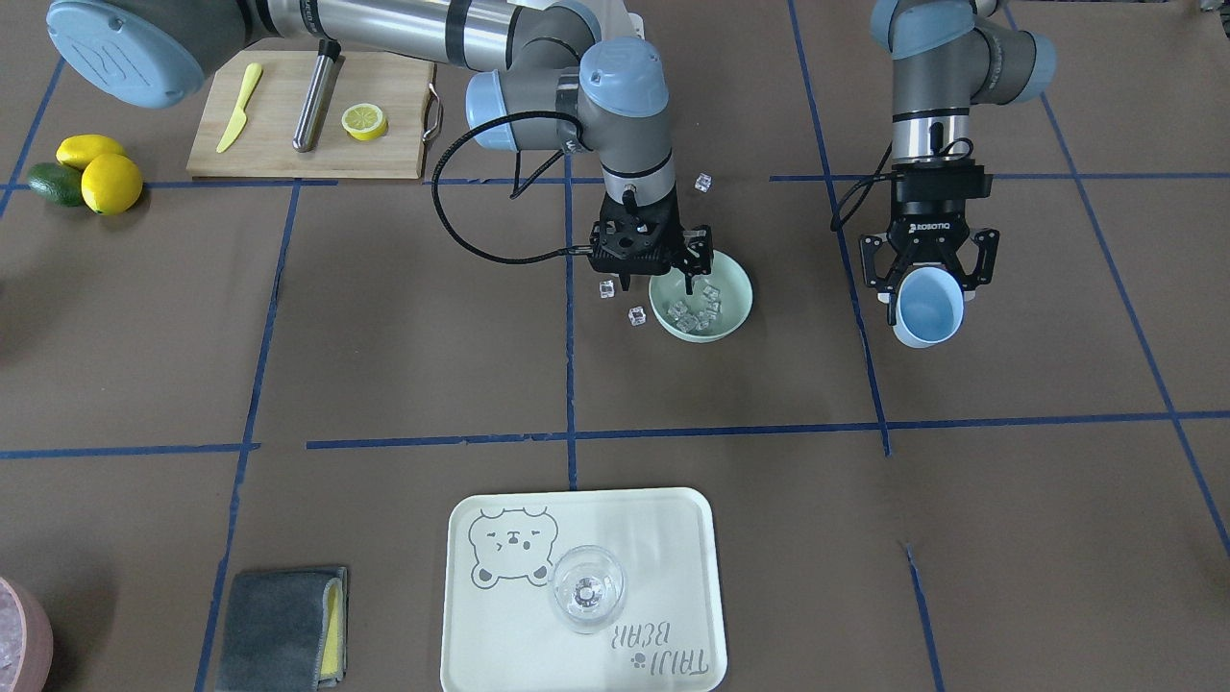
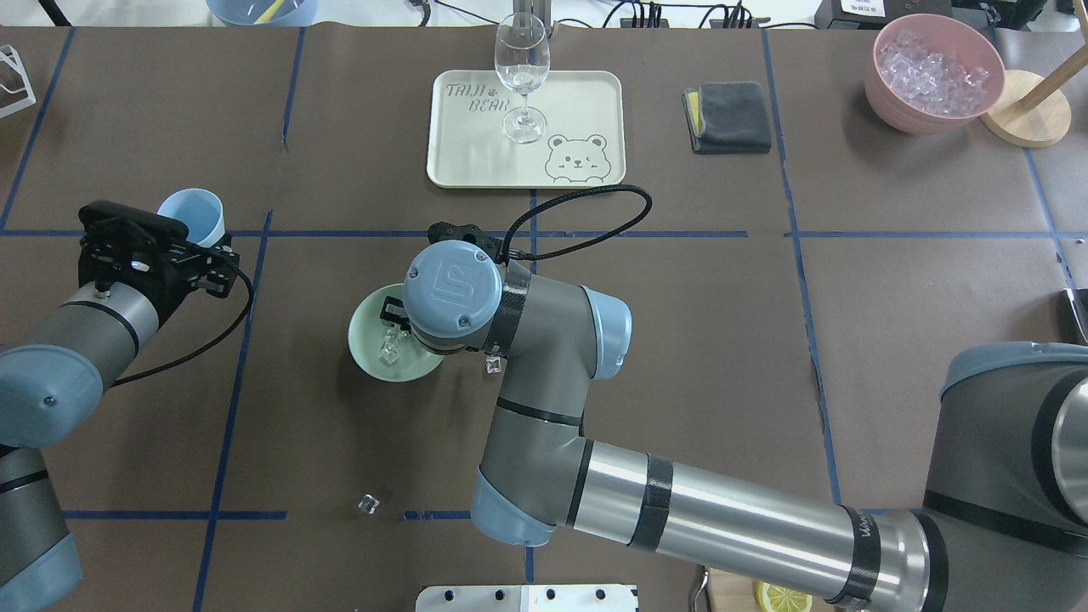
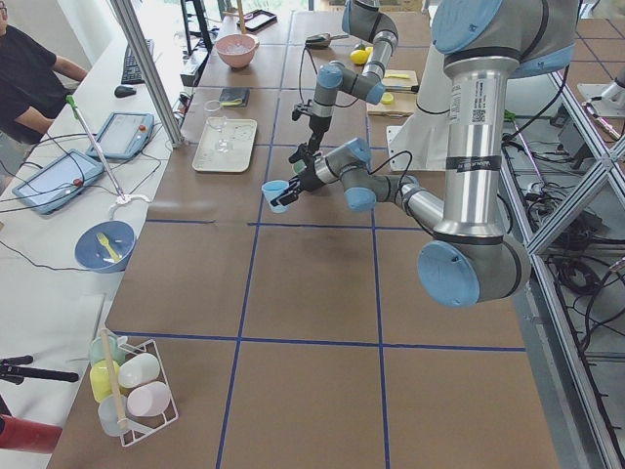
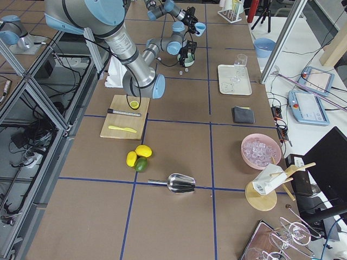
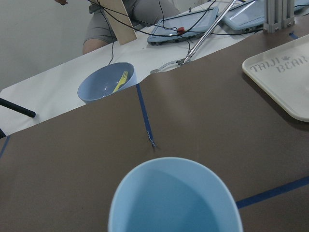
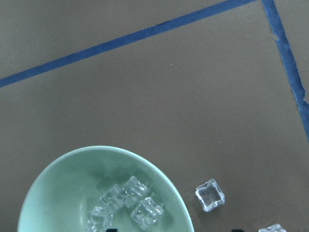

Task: Pour ice into bowl

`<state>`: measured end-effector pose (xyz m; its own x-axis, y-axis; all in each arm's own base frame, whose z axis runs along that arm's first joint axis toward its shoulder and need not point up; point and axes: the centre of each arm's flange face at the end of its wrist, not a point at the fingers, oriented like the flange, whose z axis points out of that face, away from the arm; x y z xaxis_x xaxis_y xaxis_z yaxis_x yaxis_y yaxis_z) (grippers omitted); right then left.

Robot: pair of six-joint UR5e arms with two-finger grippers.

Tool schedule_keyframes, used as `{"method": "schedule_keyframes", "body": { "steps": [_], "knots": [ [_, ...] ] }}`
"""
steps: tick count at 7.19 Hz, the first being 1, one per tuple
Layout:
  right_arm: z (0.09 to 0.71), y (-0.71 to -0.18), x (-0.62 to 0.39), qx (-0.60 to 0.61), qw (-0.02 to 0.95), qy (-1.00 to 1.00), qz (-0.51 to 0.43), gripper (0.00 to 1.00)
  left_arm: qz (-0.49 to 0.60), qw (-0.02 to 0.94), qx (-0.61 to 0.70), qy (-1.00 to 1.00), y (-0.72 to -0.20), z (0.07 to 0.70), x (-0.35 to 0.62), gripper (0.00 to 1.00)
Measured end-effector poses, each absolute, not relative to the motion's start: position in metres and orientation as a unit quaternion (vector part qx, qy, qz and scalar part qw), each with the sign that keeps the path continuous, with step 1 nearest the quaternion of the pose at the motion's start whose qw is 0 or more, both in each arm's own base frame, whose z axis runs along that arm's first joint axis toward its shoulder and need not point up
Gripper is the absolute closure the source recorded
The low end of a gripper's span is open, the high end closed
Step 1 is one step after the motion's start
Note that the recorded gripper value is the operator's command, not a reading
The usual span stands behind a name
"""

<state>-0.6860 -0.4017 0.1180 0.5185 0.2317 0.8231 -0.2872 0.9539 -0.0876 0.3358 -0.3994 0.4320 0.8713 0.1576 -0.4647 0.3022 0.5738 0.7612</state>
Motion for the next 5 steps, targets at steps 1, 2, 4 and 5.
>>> {"method": "schedule_keyframes", "body": {
  "steps": [1,2,4,5],
  "knots": [
    [0.117,-0.399,-0.689,0.027,0.871,-0.467,0.151,1.0,-0.045,0.848,0.462,0.255,-0.4,0.458,0.332,1.0],
    [0.117,-0.398,-0.69,0.025,0.871,-0.467,0.151,1.0,-0.049,0.844,0.466,0.261,-0.401,0.482,0.329,1.0],
    [0.117,-0.397,-0.691,0.025,0.871,-0.467,0.148,1.0,-0.053,0.839,0.469,0.27,-0.402,0.508,0.324,1.0],
    [0.116,-0.397,-0.69,0.025,0.871,-0.468,0.147,1.0,-0.053,0.839,0.469,0.272,-0.4,0.516,0.32,1.0]
  ]
}}
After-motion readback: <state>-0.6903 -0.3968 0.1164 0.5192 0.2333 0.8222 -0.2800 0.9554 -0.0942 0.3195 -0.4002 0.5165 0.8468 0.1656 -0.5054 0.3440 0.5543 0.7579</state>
